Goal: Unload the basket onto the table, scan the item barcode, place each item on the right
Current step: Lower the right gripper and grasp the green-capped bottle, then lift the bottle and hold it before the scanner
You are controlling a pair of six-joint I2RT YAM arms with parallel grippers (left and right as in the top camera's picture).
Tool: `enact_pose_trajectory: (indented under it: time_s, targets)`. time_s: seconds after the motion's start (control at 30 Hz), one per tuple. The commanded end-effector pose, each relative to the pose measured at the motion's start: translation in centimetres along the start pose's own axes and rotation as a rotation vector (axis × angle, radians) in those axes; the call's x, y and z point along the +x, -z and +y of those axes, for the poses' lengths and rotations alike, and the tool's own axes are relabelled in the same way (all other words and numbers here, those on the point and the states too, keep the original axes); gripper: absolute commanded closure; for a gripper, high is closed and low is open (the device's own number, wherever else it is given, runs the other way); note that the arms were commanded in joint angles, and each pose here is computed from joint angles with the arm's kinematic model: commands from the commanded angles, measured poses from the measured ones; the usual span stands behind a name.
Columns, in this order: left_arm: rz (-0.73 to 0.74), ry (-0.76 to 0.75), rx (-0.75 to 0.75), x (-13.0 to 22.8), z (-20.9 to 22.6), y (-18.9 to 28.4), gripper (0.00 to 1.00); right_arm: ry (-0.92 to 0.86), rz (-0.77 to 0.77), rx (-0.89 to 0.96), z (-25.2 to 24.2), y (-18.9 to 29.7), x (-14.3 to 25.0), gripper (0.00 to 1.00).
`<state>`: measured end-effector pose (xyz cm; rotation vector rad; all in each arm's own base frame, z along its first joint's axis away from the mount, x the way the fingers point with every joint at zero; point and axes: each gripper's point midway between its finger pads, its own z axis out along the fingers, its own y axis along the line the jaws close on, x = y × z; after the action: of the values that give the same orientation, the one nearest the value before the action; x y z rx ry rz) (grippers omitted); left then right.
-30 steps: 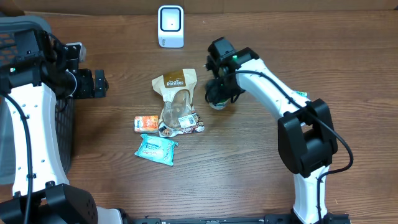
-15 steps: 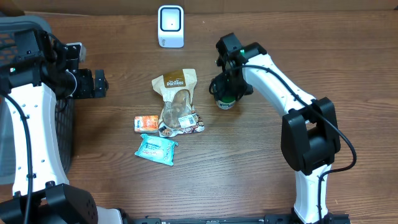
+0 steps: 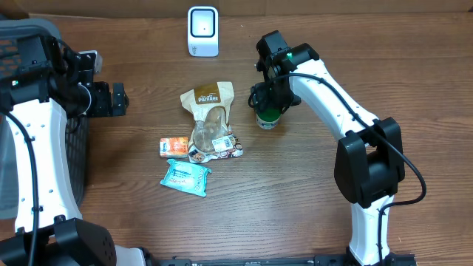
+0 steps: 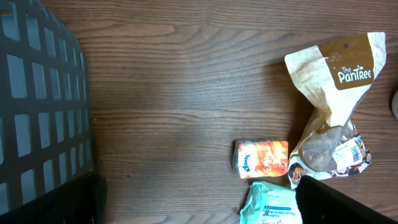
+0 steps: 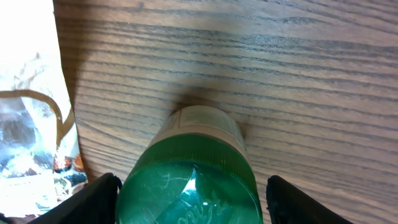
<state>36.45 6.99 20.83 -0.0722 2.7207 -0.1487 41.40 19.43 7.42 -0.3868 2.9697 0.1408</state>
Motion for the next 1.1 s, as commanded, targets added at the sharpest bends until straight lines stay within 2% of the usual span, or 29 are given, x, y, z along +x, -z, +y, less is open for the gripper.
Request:
enact_pose_trajectory:
  time_s: [0.0,0.33,0.53,1.07]
  targets:
    - [-0.012,-0.018,-0.006,-0.5,0.2,0.1,0.0,0.051,-0.003,0.012,-0.2,-0.1,-0.1,0.24]
    - [-0.012,-0.018,-0.006,-0.5,0.3,0.1,0.01,0.062,0.015,0.015,-0.3,-1.1,0.6,0.21]
    - [-0.012,-0.018,-0.006,-0.5,0.2,0.1,0.0,0.071,0.019,0.015,-0.4,-1.3,0.7,0.24]
    - [-0.012,-0.018,-0.006,-0.5,0.2,0.1,0.0,0.069,0.031,-0.025,0.4,-0.6,0.8,0.6]
